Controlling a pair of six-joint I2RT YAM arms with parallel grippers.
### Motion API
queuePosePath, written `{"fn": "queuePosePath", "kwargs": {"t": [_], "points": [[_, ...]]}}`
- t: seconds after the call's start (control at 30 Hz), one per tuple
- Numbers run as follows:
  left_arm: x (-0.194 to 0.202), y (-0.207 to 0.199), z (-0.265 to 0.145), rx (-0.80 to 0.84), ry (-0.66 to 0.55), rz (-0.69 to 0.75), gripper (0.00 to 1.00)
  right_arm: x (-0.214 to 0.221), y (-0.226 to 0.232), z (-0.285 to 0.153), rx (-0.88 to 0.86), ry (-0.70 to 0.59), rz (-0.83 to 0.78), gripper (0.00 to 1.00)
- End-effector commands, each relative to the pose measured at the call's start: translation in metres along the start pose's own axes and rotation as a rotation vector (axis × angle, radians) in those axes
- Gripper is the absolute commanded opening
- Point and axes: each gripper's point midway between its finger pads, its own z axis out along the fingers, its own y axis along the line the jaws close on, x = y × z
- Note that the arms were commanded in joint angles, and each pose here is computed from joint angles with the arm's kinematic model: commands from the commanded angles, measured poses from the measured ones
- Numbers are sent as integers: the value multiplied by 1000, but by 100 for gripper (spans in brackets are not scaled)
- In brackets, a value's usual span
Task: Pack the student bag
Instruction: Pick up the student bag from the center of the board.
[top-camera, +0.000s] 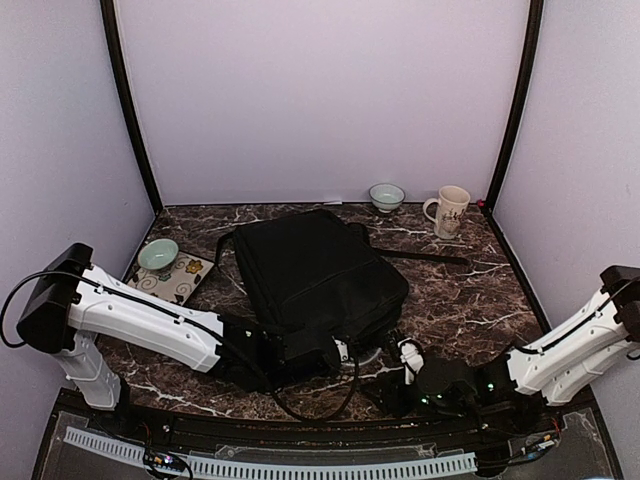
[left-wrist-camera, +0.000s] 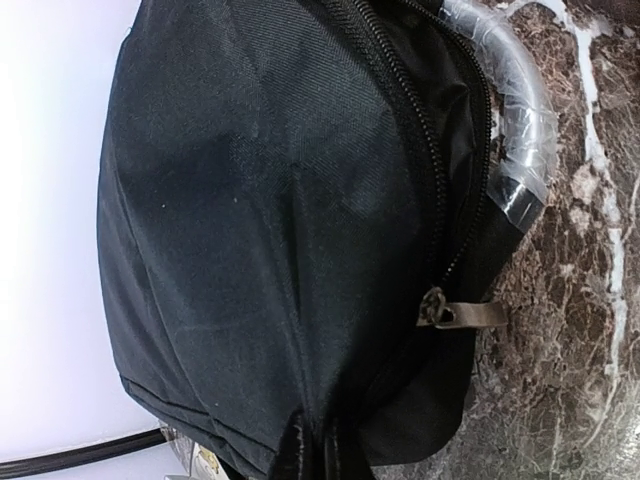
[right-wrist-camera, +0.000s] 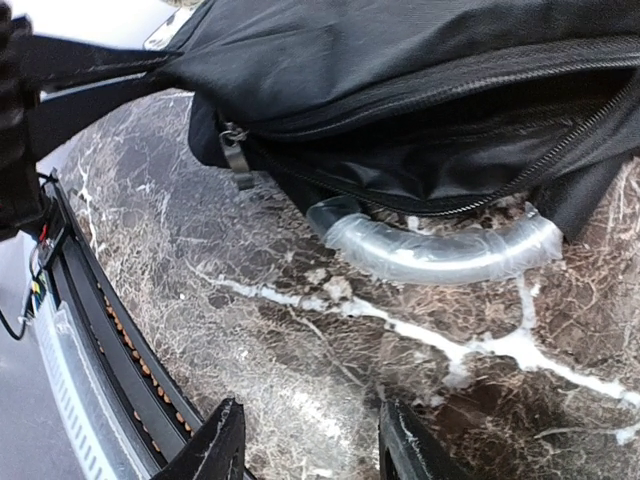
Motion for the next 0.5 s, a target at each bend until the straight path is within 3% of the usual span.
{"fn": "queuePosePath", "kwargs": {"t": [0.0,0.2,0.47], "points": [[-11,22,-10,-26,-45,-67,0,-13,24,2,-34,-63,-61,47],[-47,28,-39,99,-193,-198,0,-23,40,9,49,-131,-148,46],[-69,46,-64,158,-262,-319,0,-39,36,20,211,-213,-156,46]]}}
